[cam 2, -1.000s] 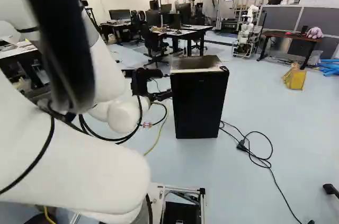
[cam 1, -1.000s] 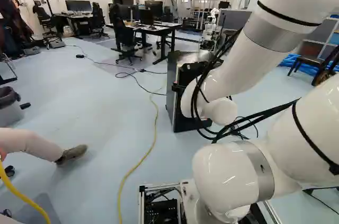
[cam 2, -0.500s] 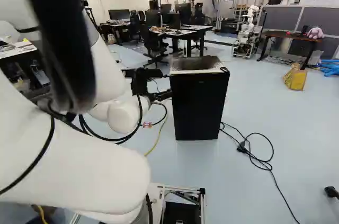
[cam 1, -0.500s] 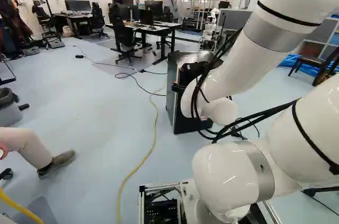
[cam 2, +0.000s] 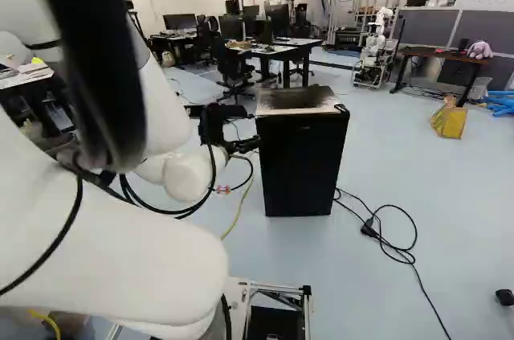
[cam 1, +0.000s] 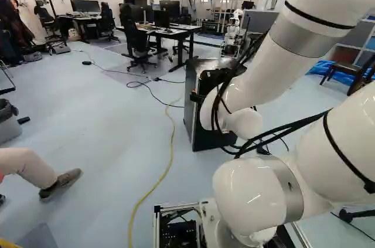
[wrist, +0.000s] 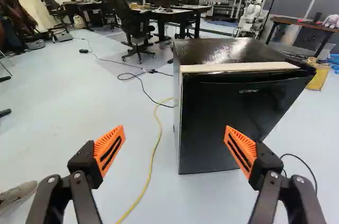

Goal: Grab a drink from the fridge

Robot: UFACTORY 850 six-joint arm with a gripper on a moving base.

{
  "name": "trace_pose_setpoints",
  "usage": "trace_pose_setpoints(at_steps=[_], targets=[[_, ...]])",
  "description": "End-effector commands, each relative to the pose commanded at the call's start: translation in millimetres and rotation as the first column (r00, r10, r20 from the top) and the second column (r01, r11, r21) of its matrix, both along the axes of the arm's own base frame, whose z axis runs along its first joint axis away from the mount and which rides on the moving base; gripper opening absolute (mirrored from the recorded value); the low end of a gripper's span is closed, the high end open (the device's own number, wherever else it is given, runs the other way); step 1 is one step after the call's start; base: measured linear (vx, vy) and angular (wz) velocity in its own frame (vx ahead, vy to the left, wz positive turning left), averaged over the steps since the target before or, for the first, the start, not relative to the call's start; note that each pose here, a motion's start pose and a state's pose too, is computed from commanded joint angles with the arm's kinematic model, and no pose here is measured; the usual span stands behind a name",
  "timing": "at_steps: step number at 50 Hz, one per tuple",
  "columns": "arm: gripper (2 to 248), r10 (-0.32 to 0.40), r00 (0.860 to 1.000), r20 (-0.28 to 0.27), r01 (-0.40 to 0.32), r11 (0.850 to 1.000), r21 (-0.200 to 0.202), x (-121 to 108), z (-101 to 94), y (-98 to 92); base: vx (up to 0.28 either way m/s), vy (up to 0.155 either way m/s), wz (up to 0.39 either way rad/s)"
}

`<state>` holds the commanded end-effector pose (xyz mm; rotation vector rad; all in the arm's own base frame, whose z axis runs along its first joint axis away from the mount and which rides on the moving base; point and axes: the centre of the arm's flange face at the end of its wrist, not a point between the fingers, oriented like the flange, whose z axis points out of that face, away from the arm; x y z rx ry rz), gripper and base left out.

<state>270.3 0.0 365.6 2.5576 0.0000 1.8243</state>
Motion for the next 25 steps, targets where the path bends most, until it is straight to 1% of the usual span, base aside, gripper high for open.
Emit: trace_pose_setpoints(at_steps=[25], targets=[[247, 0.0, 1.0, 0.0, 0.0, 1.0, 0.0, 0.0, 0.0, 0.0, 0.046, 0.0, -0.003]])
